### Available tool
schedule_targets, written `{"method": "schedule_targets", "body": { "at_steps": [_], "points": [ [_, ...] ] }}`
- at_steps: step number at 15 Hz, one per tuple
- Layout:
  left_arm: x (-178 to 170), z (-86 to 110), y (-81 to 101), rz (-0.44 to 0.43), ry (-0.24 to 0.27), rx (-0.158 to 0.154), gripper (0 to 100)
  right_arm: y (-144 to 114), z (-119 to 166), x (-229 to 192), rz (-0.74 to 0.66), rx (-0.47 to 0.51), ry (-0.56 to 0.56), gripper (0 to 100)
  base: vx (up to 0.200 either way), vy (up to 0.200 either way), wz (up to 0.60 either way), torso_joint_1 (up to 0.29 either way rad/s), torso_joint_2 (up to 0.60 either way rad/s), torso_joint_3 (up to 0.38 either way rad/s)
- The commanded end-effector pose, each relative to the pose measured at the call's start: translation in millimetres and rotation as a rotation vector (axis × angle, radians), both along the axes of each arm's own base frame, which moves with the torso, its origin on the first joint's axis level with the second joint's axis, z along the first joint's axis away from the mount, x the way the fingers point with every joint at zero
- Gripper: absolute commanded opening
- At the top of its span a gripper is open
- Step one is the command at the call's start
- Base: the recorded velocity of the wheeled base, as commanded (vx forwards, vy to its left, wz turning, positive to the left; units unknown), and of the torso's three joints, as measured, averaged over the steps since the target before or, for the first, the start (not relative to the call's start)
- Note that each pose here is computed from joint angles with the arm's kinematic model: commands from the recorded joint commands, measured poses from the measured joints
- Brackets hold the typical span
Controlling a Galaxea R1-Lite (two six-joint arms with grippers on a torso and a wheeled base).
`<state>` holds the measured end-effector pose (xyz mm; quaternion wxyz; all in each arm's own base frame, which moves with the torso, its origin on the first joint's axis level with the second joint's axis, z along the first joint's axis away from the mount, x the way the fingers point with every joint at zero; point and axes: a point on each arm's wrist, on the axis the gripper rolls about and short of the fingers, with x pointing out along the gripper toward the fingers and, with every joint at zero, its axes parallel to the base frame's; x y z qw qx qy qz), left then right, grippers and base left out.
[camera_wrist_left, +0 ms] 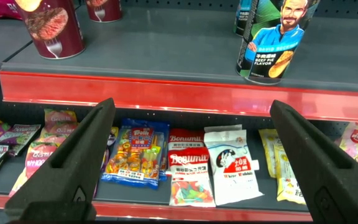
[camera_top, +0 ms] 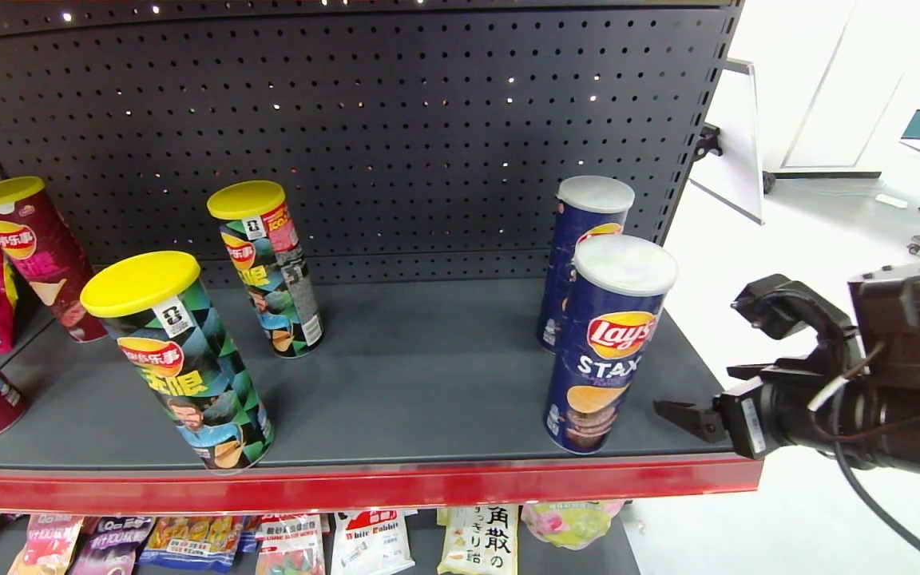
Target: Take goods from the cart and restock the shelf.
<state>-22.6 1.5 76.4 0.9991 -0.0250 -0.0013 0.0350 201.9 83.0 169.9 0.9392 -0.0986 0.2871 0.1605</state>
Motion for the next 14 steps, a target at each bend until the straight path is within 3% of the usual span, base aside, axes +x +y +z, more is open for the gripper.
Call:
{"method": "schedule_targets", "body": {
  "at_steps": [1, 7, 12, 14],
  "points": [
    [0, -0.3, 0.0, 0.001, 0.002, -0.001, 100, -34, 18, -45, -0.072, 0.036, -0.128, 100, 0.000, 0.000, 0.00, 0.000, 0.00, 0.000],
    [0, -0.3, 0.0, 0.001, 0.001, -0.001, 100, -64, 20, -126, -0.110, 0.094, -0.351, 100, 0.000, 0.000, 0.00, 0.000, 0.00, 0.000],
    [0, 0.1, 0.0, 0.001, -0.001, -0.001, 100, -70, 6, -150, -0.031, 0.058, -0.417, 100, 0.000, 0.000, 0.00, 0.000, 0.00, 0.000],
    [0, 0.1, 0.0, 0.001, 0.001, -0.001, 100, -71, -6, -154, -0.032, 0.043, -0.392, 100, 0.000, 0.000, 0.00, 0.000, 0.00, 0.000]
  ]
}}
